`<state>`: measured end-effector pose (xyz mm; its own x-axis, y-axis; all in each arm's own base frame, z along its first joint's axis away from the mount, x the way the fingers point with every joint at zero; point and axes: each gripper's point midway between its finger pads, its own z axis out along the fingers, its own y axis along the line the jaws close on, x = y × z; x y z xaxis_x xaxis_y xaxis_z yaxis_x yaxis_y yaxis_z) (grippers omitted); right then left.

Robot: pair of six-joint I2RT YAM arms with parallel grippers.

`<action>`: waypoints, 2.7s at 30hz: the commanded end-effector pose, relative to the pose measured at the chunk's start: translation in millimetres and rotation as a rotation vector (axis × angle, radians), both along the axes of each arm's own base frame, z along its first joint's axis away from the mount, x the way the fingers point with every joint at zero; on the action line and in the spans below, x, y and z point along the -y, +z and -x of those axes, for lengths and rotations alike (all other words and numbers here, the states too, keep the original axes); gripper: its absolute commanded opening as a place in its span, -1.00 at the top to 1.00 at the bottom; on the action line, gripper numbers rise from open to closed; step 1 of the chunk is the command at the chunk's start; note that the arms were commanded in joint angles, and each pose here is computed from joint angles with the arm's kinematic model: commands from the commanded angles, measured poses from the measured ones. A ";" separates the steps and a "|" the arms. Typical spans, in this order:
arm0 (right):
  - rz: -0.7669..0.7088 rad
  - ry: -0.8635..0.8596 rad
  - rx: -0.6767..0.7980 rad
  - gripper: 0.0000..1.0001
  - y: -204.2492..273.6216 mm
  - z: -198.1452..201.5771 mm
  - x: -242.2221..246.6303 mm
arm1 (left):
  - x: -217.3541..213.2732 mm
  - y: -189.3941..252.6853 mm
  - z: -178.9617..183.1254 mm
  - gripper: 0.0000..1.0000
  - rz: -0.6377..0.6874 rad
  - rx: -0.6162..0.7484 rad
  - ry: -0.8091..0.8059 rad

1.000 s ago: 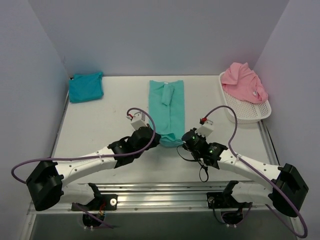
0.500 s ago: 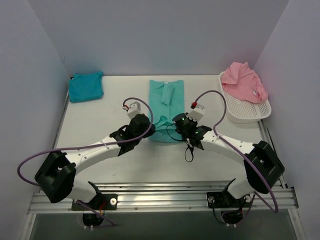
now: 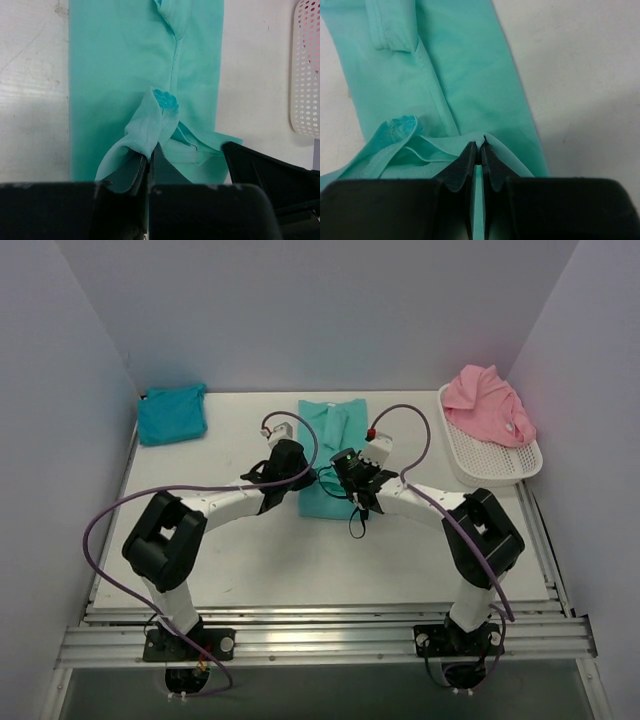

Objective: Fold and stack the t-shirts
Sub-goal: Fold the tshirt

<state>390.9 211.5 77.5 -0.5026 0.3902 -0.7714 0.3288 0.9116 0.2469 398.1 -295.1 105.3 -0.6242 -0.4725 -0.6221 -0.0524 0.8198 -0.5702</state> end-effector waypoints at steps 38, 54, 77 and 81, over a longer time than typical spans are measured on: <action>-0.035 -0.082 0.027 1.00 -13.3 -114.5 28.9 | -8.3 -6.0 -112.5 0.95 0.142 0.082 -0.104; -0.052 -0.077 0.039 -0.19 -53.5 -139.4 27.5 | -16.6 -30.9 -133.1 -0.53 0.136 0.078 -0.081; -0.040 -0.092 0.344 -0.91 114.8 -87.6 54.5 | -75.8 88.2 -115.5 -0.88 0.062 0.270 0.006; -0.076 -0.091 0.326 -0.91 111.2 -52.4 63.7 | -90.3 115.0 -78.8 -0.88 0.076 0.308 0.014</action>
<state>465.4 161.3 207.6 -0.1705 0.4933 -0.8530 0.2542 0.8584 0.4457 490.8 -217.4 189.7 -0.4721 -0.5269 -0.7068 0.0943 0.7670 -0.6347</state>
